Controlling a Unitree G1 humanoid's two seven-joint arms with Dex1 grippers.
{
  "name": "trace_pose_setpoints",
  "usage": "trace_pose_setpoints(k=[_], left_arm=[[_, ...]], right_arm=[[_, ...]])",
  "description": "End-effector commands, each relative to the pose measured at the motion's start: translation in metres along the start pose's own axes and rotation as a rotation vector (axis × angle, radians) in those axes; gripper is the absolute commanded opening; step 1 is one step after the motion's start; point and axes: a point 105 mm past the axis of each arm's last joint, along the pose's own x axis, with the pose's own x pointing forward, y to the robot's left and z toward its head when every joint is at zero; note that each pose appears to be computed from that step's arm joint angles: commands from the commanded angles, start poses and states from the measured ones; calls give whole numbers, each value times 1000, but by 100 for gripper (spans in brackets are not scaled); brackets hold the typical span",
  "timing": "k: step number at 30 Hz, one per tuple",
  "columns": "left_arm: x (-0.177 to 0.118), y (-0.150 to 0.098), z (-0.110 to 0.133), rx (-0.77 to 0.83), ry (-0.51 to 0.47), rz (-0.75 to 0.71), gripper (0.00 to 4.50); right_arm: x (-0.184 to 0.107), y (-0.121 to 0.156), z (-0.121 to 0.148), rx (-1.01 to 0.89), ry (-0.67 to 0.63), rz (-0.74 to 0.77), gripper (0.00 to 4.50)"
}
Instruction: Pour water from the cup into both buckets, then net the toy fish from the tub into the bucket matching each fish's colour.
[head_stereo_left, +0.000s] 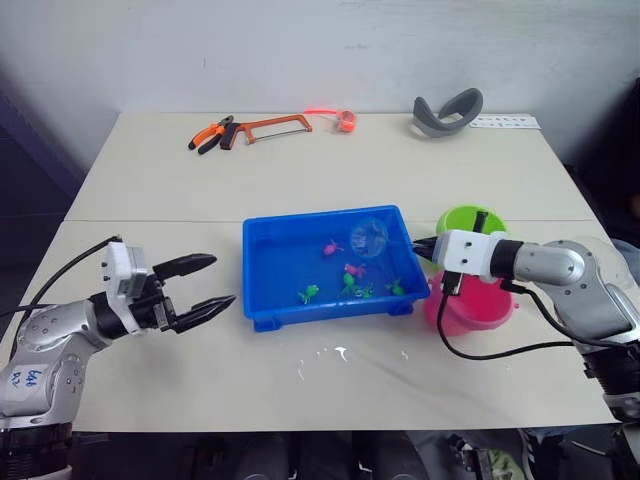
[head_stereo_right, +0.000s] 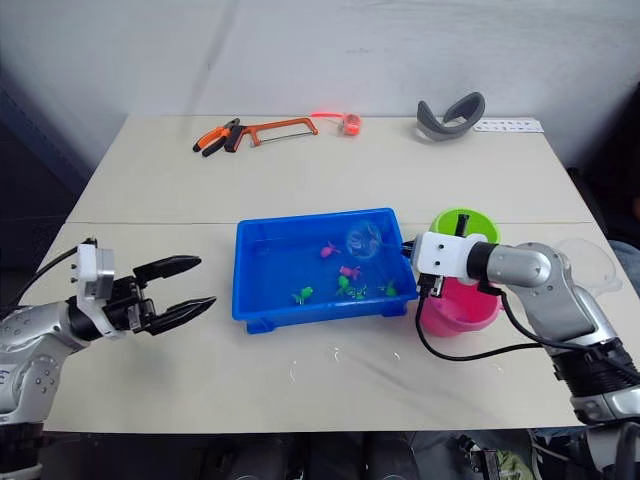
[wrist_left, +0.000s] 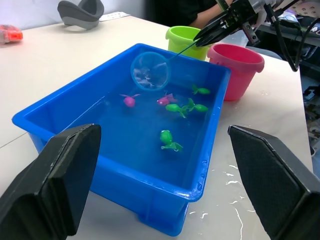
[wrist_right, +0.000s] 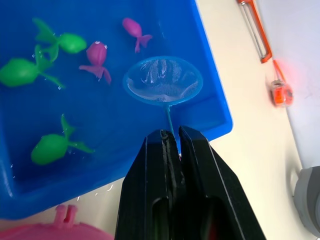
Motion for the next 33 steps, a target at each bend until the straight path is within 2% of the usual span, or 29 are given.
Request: trace_pose_setpoints(k=[1,8,18,25,33], left_arm=[[4,-3,11,58,0,-37,442],[6,-1,8,62,3,-49,442],[7,3,3,62,0,-51,442],[9,4,3,70,0,-45,442],[12,3,6,79,-9,-44,442]], right_arm=[[-3,0,1,-29,7,21,0],[0,15,8,84,-41,92,0],[9,11,15,346,-96,31,0],[6,19,20,574,-147,94,0],[-3,17,22,675,-185,87,0]])
